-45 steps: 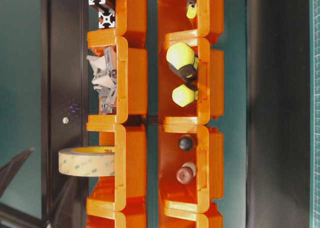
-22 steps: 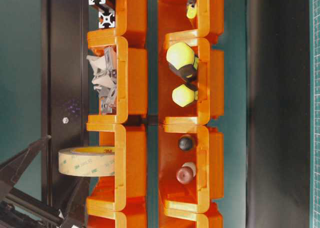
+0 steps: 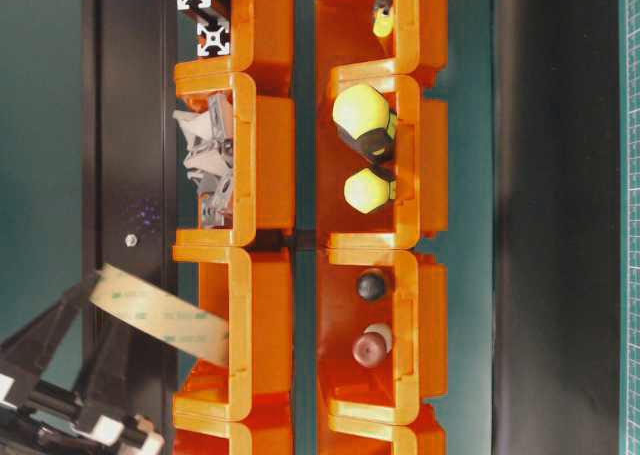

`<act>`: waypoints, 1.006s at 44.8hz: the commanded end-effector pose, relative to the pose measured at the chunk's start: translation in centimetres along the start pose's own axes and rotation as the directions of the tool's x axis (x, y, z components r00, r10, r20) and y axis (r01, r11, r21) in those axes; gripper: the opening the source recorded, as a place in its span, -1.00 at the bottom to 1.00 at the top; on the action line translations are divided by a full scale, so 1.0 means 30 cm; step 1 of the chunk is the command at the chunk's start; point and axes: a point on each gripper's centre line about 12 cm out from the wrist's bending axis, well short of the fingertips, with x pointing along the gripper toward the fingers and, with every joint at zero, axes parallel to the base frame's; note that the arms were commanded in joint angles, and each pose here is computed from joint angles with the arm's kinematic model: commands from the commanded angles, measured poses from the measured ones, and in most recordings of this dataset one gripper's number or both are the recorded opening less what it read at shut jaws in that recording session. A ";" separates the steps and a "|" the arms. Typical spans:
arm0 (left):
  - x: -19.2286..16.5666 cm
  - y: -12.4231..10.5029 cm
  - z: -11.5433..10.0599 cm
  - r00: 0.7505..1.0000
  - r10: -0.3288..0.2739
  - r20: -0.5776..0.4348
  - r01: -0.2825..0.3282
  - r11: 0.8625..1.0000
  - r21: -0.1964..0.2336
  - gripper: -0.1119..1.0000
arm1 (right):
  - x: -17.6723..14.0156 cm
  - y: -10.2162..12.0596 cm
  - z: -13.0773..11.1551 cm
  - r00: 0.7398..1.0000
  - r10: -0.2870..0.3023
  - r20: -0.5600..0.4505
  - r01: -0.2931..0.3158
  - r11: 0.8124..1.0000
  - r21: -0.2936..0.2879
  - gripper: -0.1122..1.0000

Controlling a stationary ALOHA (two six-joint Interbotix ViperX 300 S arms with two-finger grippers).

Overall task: Pick foam from container rack with left arm.
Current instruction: 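Grasp the black double-sided tape roll by its rim with the left gripper, then lift the tape roll out of the bin and carry it onto the mat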

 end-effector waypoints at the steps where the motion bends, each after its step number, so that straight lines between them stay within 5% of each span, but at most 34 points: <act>1: -0.029 -0.063 0.033 0.995 -0.088 0.048 0.087 0.996 0.012 -0.33 | 0.004 0.005 0.024 1.000 0.008 0.029 -0.008 1.000 -0.001 -0.79; 11: -0.070 -0.138 0.019 0.980 -0.191 0.056 0.189 0.981 0.046 -0.33 | 0.003 0.010 0.028 0.999 0.015 0.033 -0.016 1.000 0.001 -0.79; 17: -0.099 -0.191 -0.051 0.971 -0.238 -0.006 0.234 0.952 0.195 -0.33 | 0.003 0.011 0.026 0.999 0.016 0.033 -0.016 1.000 0.006 -0.79; 20: -0.107 -0.204 -0.121 0.969 -0.237 -0.075 0.248 0.921 0.301 -0.33 | 0.003 0.011 0.026 0.999 0.016 0.033 -0.016 1.000 0.007 -0.79; 24: -0.120 -0.234 -0.212 0.956 -0.241 -0.165 0.289 0.855 0.431 -0.33 | 0.003 0.011 0.027 0.999 0.016 0.036 -0.016 1.000 0.006 -0.79; 25: -0.127 -0.243 -0.247 0.950 -0.239 -0.199 0.307 0.827 0.472 -0.33 | 0.003 0.011 0.028 0.999 0.016 0.038 -0.017 1.000 0.007 -0.79; 30: -0.128 -0.237 -0.378 0.929 -0.170 -0.329 0.342 0.732 0.589 -0.33 | 0.003 0.011 0.033 0.999 0.016 0.047 -0.017 1.000 0.006 -0.79; 32: -0.126 -0.230 -0.420 0.919 -0.129 -0.372 0.349 0.704 0.619 -0.33 | 0.002 0.011 0.033 0.999 0.016 0.050 -0.017 1.000 0.006 -0.79; 45: -0.029 -0.168 -0.611 0.847 0.138 -0.513 0.315 0.646 0.695 -0.33 | 0.002 0.011 0.046 0.997 0.016 0.076 -0.017 1.000 0.007 -0.79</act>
